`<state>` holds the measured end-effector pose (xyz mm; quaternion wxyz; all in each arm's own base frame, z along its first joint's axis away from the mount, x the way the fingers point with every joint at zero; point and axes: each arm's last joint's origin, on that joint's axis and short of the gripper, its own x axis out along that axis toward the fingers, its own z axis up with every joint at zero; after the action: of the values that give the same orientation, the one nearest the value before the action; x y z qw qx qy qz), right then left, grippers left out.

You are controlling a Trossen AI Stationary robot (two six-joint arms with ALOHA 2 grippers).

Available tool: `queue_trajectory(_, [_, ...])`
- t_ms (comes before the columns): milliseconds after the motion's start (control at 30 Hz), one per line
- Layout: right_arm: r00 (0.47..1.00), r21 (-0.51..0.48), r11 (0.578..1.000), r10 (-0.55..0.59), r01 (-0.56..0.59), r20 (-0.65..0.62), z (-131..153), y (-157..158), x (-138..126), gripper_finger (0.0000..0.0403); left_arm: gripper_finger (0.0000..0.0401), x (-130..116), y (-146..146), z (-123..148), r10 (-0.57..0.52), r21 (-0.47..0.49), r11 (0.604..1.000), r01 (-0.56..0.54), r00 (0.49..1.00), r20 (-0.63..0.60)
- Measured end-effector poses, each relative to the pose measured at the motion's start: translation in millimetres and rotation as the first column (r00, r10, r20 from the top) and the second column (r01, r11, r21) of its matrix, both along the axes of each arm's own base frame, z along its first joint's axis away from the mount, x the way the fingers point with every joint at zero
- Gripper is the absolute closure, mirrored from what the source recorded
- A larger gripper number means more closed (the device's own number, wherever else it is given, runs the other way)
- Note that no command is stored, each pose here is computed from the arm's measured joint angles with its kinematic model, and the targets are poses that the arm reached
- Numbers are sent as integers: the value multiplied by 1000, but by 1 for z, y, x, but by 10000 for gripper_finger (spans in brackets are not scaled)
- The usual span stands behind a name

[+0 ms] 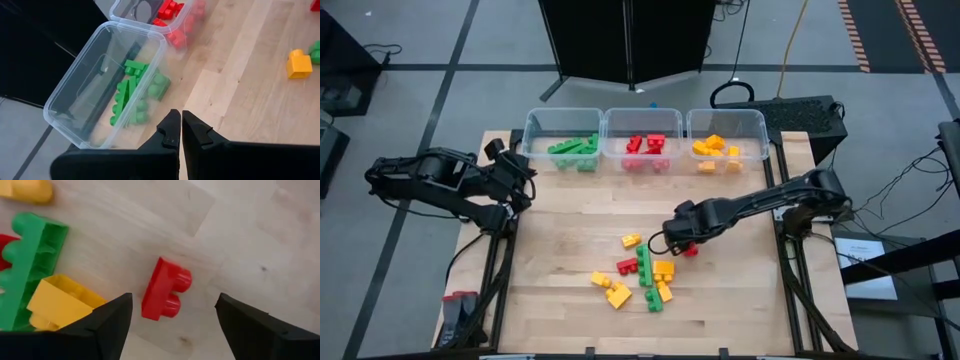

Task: Sort blocks
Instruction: Put the red game piece with 2 studs into the center transparent bin

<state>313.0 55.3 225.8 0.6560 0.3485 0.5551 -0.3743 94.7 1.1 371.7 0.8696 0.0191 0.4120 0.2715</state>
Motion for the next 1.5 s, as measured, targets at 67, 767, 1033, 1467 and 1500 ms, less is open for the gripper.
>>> queue_trajectory(67, [1000,3,1000,-11,11,-9,-8,1,5,122,401,0,0,0,-1,0,1000,1,1000,-1])
queue_trajectory(767, [980,43,996,-71,81,-184,-90,7,33,125,401,-1,0,-1,-3,2,1000,3,1000,-12])
queue_trajectory(1033, [976,54,996,-64,77,-210,-100,7,35,220,401,-3,0,-2,-2,6,1000,2,999,-37])
queue_trajectory(1467, [985,54,998,21,-12,-174,-81,-1,52,263,401,-3,1,-2,1,12,1000,-1,999,-35])
queue_trajectory(1500, [987,43,999,26,-19,-160,-78,-4,56,263,401,-3,1,-2,1,12,1000,-1,999,-35])
